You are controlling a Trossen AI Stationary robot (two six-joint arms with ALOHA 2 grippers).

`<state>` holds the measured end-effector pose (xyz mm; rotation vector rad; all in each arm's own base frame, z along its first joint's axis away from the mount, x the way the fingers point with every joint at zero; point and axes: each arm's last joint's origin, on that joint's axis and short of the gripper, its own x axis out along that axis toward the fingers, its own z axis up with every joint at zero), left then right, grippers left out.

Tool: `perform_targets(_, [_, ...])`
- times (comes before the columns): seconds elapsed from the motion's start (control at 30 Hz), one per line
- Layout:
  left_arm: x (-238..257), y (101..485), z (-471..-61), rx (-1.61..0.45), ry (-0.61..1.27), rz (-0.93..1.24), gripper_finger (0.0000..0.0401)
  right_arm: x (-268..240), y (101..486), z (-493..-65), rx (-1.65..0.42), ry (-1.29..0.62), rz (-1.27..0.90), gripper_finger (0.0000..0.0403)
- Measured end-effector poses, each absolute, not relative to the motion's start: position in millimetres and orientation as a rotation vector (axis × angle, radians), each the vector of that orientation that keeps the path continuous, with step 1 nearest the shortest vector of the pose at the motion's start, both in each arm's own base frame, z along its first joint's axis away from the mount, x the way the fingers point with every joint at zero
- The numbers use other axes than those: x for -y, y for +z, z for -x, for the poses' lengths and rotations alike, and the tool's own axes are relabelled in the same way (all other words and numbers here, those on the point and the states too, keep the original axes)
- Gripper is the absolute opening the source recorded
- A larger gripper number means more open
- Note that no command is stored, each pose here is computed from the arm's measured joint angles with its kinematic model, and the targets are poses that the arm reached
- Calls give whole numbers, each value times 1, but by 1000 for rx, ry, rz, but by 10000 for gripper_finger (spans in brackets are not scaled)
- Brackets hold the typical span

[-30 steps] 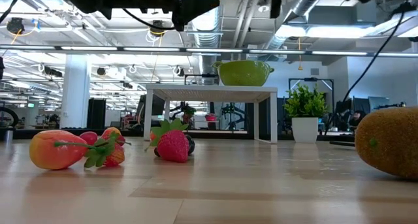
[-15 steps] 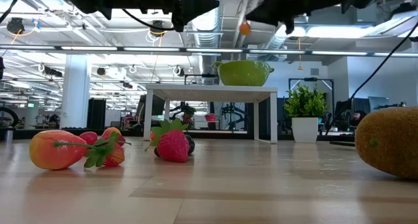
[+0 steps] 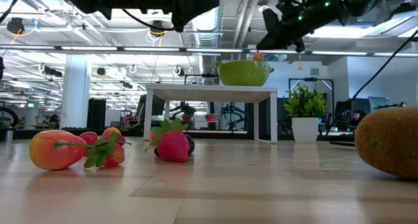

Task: Pick & Place Fruit
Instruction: Put the yellow pear into the green strainer bowl

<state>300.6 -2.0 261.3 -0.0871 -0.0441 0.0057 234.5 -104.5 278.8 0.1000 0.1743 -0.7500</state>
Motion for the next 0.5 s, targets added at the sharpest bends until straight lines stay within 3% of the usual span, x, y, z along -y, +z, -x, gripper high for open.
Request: perform_targets(0.5, [2,261,-301,45,5,88,220,111,273,-230,-232,-783,-106,0])
